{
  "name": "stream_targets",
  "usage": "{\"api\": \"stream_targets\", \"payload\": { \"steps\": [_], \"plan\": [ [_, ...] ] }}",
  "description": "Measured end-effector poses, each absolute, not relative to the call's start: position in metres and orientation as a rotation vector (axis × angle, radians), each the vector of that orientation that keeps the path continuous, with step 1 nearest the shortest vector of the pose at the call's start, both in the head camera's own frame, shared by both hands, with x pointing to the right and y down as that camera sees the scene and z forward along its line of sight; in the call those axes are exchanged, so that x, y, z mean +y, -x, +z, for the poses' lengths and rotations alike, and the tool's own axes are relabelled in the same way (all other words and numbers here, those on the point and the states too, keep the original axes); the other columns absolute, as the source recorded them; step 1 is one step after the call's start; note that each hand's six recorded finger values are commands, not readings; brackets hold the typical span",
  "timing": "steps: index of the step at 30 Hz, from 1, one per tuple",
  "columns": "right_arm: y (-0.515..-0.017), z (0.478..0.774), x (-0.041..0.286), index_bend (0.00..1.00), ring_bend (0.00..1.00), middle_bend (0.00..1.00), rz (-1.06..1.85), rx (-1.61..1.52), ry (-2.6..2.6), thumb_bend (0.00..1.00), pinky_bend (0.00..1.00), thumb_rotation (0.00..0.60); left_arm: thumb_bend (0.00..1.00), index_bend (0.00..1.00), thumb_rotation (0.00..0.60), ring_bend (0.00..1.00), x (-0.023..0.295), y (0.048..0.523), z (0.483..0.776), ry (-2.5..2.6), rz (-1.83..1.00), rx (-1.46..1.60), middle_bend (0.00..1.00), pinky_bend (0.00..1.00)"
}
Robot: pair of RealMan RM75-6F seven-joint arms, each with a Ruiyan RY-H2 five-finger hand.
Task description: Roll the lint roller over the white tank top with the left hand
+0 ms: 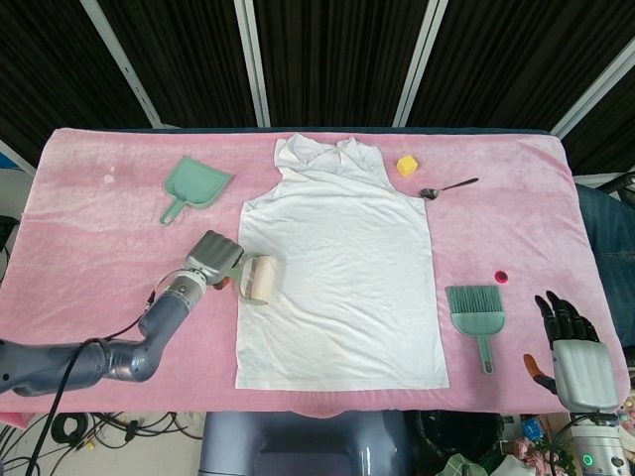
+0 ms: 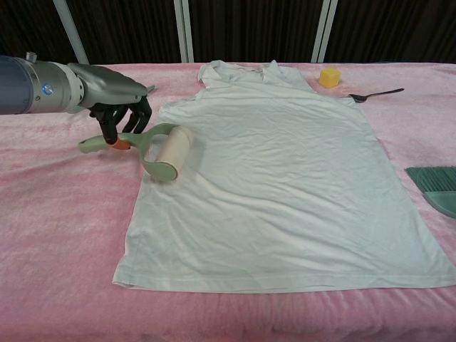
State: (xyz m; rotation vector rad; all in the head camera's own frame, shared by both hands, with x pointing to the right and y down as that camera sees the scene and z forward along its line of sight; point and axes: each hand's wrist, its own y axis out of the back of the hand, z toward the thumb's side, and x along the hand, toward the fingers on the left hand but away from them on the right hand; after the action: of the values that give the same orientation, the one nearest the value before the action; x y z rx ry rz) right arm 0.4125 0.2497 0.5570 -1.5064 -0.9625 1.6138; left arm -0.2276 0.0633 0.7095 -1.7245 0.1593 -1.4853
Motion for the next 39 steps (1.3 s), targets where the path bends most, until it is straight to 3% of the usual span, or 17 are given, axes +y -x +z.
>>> {"api": "stream_targets", "payload": {
  "steps": [12, 29, 32, 34, 39],
  "plan": [
    [-0.411, 0.558, 0.25, 0.0, 0.1, 0.04, 1.615, -0.947, 1.498, 0.21, 0.21, 0.6, 0.55, 0.72, 0.6, 0.52, 0.063, 0.312, 0.7, 1.796, -1.527, 0.361, 0.64, 0.7],
    [-0.413, 0.558, 0.25, 0.0, 0.1, 0.04, 1.626, -0.949, 1.488, 0.21, 0.21, 0.6, 0.53, 0.69, 0.6, 0.51, 0.077, 0.369, 0.736, 1.769, -1.541, 0.315, 0.62, 0.69],
    [-0.413, 0.558, 0.251, 0.0, 0.1, 0.04, 1.631, -0.948, 1.489, 0.21, 0.21, 0.6, 0.42, 0.57, 0.6, 0.43, 0.079, 0.37, 0.741, 1.763, -1.54, 0.292, 0.53, 0.63],
    [-0.413, 0.558, 0.251, 0.0, 0.1, 0.04, 1.632, -0.947, 1.488, 0.21, 0.21, 0.6, 0.35, 0.46, 0.6, 0.35, 0.08, 0.371, 0.744, 1.758, -1.547, 0.281, 0.42, 0.57],
    [-0.413, 0.558, 0.251, 0.0, 0.1, 0.04, 1.634, -0.947, 1.49, 0.21, 0.21, 0.6, 0.28, 0.3, 0.6, 0.18, 0.083, 0.378, 0.75, 1.768, -1.615, 0.274, 0.23, 0.46]
  ]
}}
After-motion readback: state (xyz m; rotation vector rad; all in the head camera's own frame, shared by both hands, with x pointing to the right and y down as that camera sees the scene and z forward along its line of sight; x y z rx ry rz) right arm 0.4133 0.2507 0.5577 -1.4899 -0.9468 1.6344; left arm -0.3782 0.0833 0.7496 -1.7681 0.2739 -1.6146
